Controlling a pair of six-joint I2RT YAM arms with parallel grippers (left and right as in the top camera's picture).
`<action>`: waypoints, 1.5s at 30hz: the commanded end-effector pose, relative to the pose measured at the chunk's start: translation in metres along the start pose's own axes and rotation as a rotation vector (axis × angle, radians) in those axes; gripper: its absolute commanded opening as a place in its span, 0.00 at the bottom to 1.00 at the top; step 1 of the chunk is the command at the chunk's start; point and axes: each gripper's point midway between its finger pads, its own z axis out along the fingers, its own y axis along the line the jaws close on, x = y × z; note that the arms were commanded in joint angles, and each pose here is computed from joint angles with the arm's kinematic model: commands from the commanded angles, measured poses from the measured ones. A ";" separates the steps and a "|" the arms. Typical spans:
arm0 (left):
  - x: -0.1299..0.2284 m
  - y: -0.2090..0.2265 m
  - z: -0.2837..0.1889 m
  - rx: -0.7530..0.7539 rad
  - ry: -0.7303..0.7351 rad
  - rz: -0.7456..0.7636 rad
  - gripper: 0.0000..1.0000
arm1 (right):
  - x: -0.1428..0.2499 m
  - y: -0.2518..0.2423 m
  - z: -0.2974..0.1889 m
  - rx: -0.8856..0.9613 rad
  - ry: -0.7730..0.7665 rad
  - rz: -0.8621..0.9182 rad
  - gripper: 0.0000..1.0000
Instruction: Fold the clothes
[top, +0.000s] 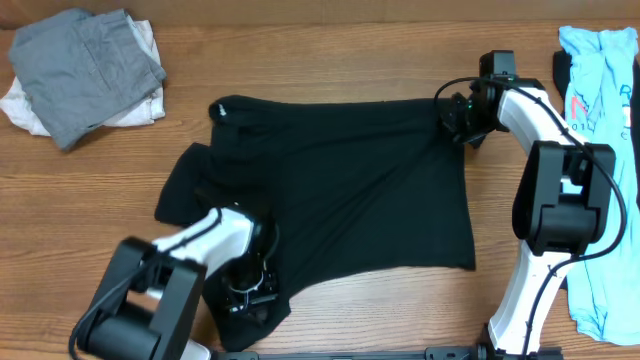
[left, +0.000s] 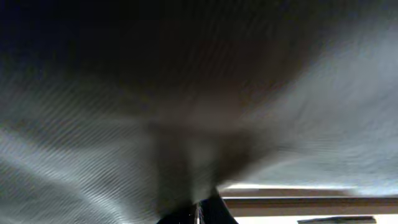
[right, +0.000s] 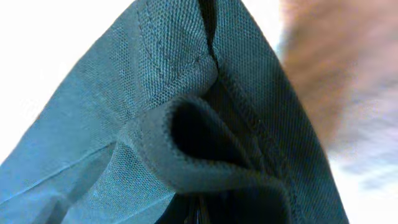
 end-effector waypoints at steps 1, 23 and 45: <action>0.000 -0.008 -0.020 0.017 -0.156 0.084 0.04 | -0.010 -0.042 -0.021 0.176 -0.090 0.081 0.04; -0.103 -0.051 -0.203 0.163 -0.848 0.206 0.14 | 0.119 -0.092 -0.098 0.395 0.151 0.052 0.04; -0.134 -0.053 -0.204 0.127 -0.841 0.209 0.55 | 0.214 -0.178 -0.026 0.494 0.269 0.423 0.04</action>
